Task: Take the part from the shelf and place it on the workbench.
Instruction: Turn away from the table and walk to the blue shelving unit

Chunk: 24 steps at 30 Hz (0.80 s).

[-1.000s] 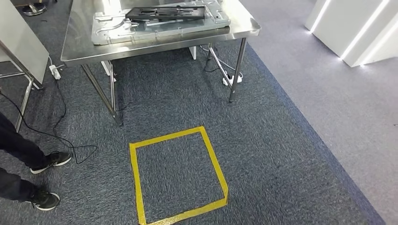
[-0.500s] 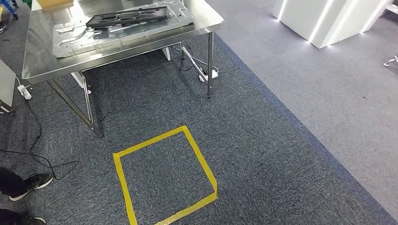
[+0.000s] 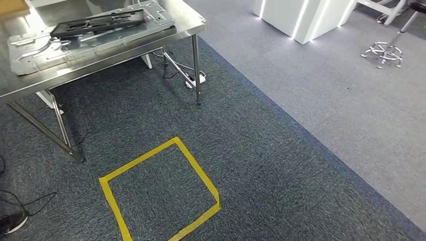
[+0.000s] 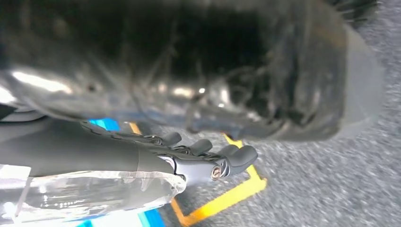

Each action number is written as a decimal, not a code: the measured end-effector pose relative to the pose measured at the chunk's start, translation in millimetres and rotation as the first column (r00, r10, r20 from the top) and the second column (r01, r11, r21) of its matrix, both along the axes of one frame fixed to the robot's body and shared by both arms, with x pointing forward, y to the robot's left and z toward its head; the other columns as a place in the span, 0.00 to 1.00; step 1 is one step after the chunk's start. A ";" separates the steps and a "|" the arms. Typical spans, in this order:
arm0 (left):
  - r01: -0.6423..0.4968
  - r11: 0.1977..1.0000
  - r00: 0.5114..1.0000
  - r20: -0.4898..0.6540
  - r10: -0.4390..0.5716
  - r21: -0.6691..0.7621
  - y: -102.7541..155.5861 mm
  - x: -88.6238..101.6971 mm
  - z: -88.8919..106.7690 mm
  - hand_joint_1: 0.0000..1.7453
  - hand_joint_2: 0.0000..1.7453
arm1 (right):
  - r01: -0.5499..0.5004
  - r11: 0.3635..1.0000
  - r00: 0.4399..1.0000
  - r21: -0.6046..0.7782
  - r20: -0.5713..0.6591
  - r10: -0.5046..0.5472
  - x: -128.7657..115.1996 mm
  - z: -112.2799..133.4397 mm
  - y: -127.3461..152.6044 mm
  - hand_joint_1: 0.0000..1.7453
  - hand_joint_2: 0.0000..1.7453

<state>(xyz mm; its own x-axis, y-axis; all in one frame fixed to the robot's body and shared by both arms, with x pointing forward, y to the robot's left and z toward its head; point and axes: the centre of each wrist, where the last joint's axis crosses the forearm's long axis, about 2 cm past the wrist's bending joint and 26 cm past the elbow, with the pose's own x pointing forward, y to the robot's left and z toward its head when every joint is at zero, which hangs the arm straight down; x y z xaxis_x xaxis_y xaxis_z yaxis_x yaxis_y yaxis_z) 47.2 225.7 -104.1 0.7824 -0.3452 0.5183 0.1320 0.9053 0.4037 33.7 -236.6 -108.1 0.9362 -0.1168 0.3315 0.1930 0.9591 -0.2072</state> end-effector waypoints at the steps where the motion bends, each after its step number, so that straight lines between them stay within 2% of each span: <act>1: 0.002 1.000 1.000 -0.001 -0.002 0.000 -0.1 -0.6 -0.1 0.00 0.00 | -0.002 1.000 1.000 0.001 0.000 0.002 0.5 0.1 0.0 0.00 0.00; 14: 0.008 1.000 1.000 -0.002 -0.008 -0.003 -1.5 2.8 0.5 0.00 0.00 | -0.012 1.000 1.000 0.018 -0.004 0.012 -0.3 0.1 2.3 0.00 0.00; 24: 0.003 1.000 1.000 -0.029 -0.003 -0.003 -1.1 -3.5 -0.3 0.00 0.00 | -0.023 1.000 1.000 0.021 -0.006 0.023 1.4 0.4 3.5 0.00 0.00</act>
